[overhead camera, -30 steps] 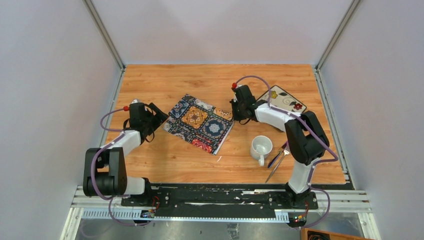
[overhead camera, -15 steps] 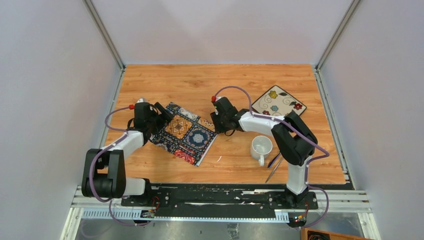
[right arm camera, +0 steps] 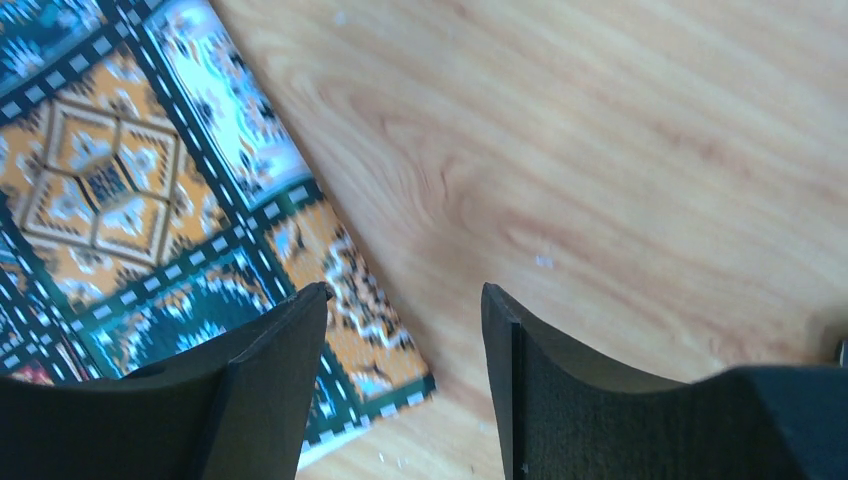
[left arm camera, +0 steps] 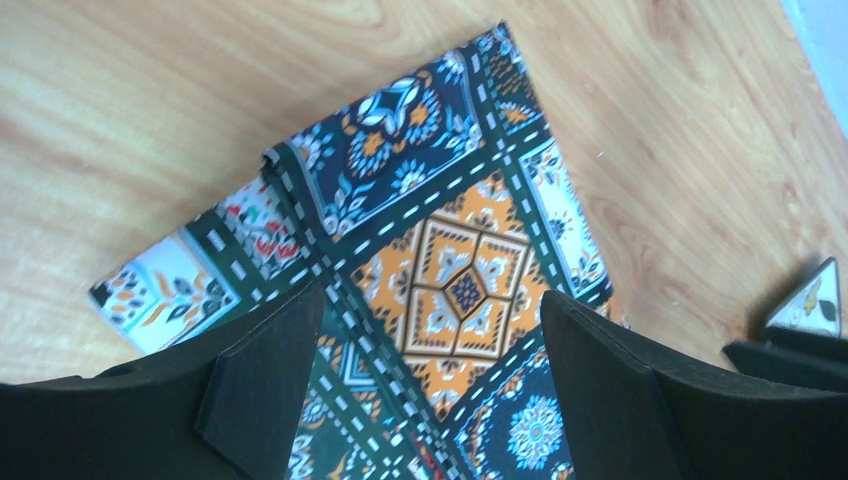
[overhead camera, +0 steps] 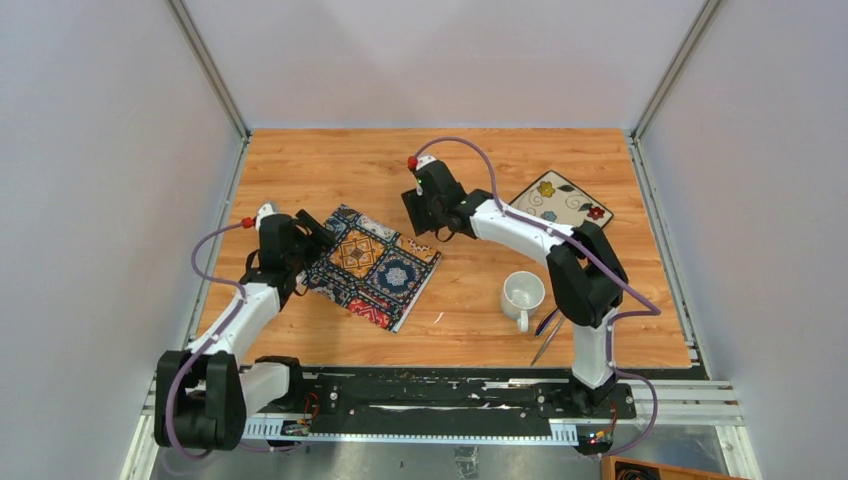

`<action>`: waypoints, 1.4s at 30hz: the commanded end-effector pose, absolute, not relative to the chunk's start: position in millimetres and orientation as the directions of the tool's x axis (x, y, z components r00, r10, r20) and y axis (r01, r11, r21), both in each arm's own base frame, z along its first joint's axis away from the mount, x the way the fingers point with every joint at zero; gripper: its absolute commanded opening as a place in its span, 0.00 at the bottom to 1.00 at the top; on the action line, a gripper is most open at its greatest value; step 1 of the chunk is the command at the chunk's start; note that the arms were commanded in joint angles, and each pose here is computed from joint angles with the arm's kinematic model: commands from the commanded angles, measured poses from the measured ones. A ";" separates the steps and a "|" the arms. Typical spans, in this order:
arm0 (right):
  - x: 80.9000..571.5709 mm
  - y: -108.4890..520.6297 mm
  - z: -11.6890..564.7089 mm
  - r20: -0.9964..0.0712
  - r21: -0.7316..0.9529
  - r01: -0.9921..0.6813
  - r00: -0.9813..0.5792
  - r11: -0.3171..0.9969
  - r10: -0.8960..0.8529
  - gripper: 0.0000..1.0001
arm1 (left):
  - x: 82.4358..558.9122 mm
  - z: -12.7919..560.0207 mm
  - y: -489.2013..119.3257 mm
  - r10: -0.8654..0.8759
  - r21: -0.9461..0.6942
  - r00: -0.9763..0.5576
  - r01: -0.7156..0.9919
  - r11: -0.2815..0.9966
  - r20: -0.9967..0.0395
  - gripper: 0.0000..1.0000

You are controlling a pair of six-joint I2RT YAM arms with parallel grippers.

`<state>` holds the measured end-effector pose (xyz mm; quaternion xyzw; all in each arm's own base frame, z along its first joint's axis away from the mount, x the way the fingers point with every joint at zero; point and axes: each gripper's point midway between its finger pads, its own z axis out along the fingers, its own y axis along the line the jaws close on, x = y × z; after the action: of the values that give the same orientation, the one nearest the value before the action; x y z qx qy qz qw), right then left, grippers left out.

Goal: Set the dinner table for one person
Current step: Flatten out the napkin at the center of the board.

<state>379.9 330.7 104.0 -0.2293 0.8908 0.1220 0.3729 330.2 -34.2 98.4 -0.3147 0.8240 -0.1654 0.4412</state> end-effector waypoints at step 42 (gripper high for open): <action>396.5 441.3 25.1 -0.651 0.392 -0.667 -0.688 0.634 -0.322 0.29 | 249.4 46.5 -29.1 -0.770 -0.592 -0.307 -0.502 0.631 -0.560 0.80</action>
<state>406.0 451.6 44.0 -0.2984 0.8483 0.3164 0.3022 244.1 -26.8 40.4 -0.4034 0.7984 -0.1464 0.4223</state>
